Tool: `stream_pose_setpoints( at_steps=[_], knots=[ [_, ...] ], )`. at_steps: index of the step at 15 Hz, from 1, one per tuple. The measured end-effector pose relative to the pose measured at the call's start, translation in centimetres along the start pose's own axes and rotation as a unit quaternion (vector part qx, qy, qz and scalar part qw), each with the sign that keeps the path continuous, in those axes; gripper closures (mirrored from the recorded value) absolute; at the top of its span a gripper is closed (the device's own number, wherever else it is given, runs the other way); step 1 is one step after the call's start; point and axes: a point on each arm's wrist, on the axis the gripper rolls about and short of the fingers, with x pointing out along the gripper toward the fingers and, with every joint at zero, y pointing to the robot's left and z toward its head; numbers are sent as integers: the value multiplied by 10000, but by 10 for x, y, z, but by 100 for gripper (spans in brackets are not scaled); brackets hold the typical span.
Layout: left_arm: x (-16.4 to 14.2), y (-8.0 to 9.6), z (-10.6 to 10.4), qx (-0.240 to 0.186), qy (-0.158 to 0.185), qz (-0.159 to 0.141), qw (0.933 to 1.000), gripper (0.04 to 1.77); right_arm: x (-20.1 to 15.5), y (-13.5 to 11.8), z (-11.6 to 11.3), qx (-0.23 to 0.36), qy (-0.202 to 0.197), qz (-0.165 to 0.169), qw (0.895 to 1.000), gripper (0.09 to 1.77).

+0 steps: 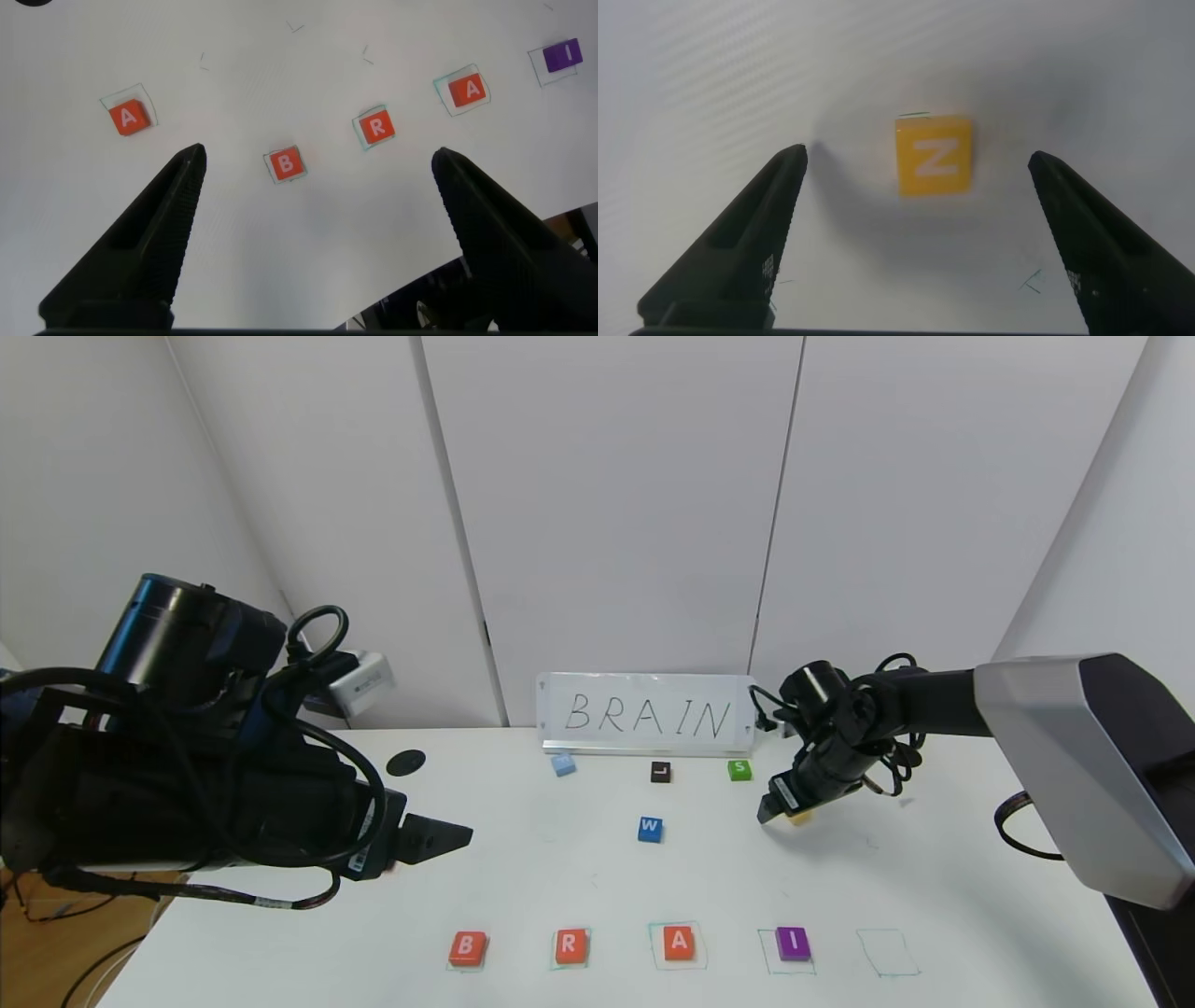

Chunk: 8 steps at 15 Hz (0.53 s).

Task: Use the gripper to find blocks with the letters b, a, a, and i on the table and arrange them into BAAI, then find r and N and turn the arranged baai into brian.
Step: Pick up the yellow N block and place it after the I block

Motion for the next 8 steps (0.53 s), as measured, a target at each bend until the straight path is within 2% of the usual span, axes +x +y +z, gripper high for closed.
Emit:
stream_pose_setpoints(
  at_steps=[4, 5, 8],
  knots=[
    [0, 0, 0, 5, 6, 2, 10000, 9, 1, -2, -1, 23, 24, -5, 10000, 15],
    [0, 0, 0, 7, 6, 2, 10000, 9, 2, -3, -1, 25, 28, -7, 10000, 24],
    [0, 0, 0, 7, 6, 0, 10000, 9, 2, -4, -1, 38, 29, -13, 10000, 73]
  ],
)
